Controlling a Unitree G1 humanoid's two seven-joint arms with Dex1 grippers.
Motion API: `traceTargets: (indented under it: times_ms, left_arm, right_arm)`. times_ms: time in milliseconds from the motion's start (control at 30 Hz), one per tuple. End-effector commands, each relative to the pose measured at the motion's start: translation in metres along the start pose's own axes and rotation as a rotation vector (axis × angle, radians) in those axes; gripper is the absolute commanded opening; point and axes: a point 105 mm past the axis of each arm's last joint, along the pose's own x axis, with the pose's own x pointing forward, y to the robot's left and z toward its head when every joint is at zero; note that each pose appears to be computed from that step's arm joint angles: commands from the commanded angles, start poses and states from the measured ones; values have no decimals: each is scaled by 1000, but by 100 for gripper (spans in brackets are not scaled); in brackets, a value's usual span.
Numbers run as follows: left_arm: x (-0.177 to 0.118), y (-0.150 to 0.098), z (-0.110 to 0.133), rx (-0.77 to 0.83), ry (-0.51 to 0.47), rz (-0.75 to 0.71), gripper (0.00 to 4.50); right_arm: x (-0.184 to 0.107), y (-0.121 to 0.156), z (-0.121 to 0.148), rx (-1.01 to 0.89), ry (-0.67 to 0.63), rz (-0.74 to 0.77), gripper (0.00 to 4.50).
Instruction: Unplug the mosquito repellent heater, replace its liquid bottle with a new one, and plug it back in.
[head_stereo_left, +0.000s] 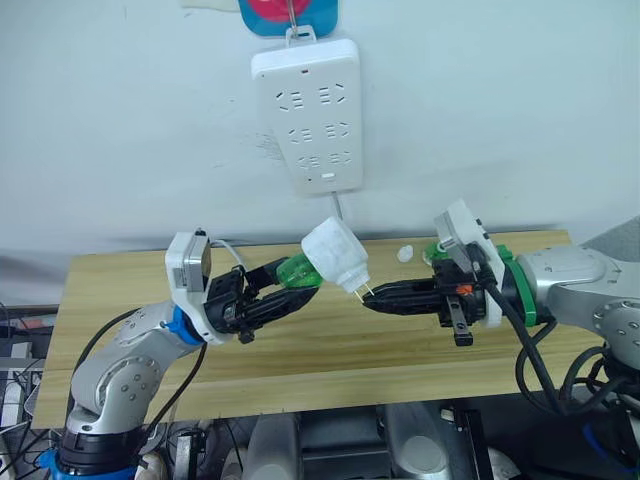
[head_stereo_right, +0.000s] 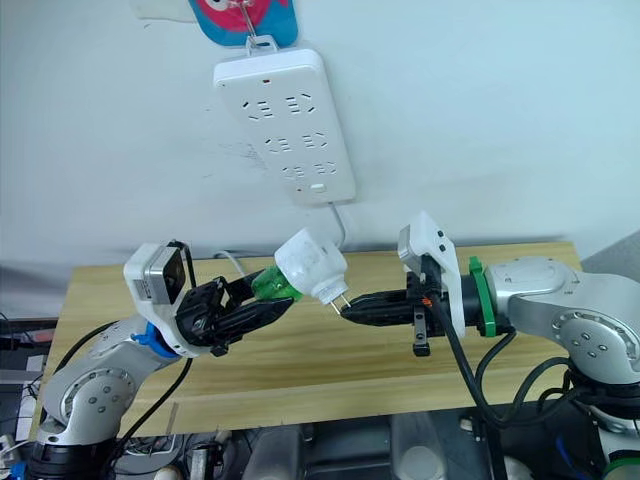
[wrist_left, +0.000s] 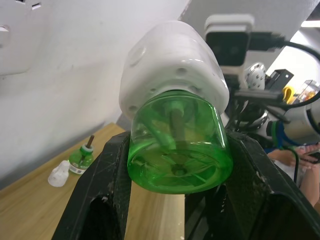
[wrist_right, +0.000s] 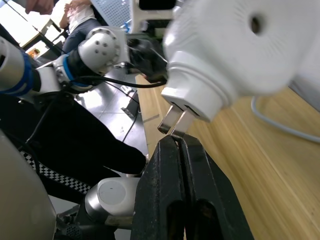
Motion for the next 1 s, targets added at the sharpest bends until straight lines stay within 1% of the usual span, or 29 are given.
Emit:
traceTargets:
  times_ms: [33,333,633,833,1000]
  left_arm:
    - [6,-10,-5,12,19,-77,226]
    - [8,-6,-10,30,40,-109,226]
    - [9,-7,-13,30,46,-123,226]
    - [8,-8,-12,26,36,-118,226]
    - [7,-8,-9,30,31,-115,226]
  right_arm:
    - [-4,8,15,-103,-17,11,4]
    - [-11,17,24,-208,23,90,4]
    - [-10,20,36,-268,2,153,4]
    - [-13,13,40,-266,-2,123,4]
    - [-23,-1,34,-244,24,64,4]
